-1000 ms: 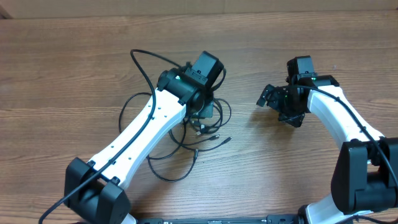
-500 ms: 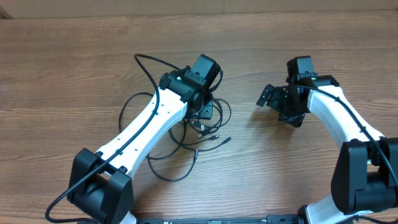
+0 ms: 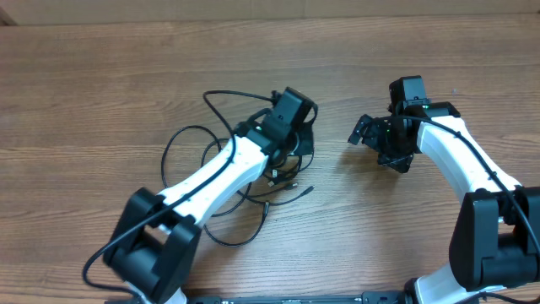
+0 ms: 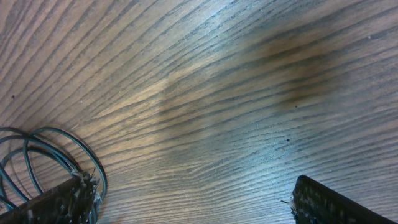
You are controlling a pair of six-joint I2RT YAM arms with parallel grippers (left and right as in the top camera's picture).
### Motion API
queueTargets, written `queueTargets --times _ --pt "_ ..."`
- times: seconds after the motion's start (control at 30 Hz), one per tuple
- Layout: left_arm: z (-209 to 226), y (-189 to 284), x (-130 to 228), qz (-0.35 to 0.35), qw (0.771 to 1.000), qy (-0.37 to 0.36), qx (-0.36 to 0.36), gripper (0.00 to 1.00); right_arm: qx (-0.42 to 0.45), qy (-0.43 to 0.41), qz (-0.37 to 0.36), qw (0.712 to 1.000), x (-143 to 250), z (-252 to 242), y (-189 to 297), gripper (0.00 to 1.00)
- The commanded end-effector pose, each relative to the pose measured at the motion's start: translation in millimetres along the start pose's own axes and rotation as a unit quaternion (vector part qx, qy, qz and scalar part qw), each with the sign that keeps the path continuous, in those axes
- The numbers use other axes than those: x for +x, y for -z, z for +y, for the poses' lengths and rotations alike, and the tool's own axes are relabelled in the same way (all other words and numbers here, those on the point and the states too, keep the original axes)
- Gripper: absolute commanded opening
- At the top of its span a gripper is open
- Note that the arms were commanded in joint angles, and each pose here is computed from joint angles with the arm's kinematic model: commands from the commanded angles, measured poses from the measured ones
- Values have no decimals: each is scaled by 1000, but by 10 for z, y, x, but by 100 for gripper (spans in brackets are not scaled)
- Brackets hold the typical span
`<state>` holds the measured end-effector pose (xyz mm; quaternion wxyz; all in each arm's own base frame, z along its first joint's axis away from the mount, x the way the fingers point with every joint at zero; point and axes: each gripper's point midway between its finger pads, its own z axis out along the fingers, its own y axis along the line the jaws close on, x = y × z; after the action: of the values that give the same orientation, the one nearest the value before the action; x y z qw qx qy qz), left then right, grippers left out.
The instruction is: Untangle cables
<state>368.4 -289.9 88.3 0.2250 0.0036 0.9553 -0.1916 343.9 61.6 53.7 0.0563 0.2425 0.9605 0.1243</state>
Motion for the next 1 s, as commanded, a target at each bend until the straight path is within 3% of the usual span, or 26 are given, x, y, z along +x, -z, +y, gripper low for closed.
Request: queueTargets --times 0.0,0.3,0.53,0.63,0.97 --pt "89 -308 84 -1 1000 5 -23 21 -5 0 -13 1000 -60 38 61 100" --pt "526 -487 -39 -52 990 39 -121 24 -5 0 -13 1000 -60 38 61 100" --pt "547 -494 51 -29 992 42 -120 24 -5 1 -13 1000 -61 38 61 100" --pt "581 -486 93 -22 990 55 -127 19 -5 0 -13 1000 -60 38 61 100" --pt "548 -496 95 -25 990 66 -121 21 -5 1 -13 1000 -61 38 61 100"
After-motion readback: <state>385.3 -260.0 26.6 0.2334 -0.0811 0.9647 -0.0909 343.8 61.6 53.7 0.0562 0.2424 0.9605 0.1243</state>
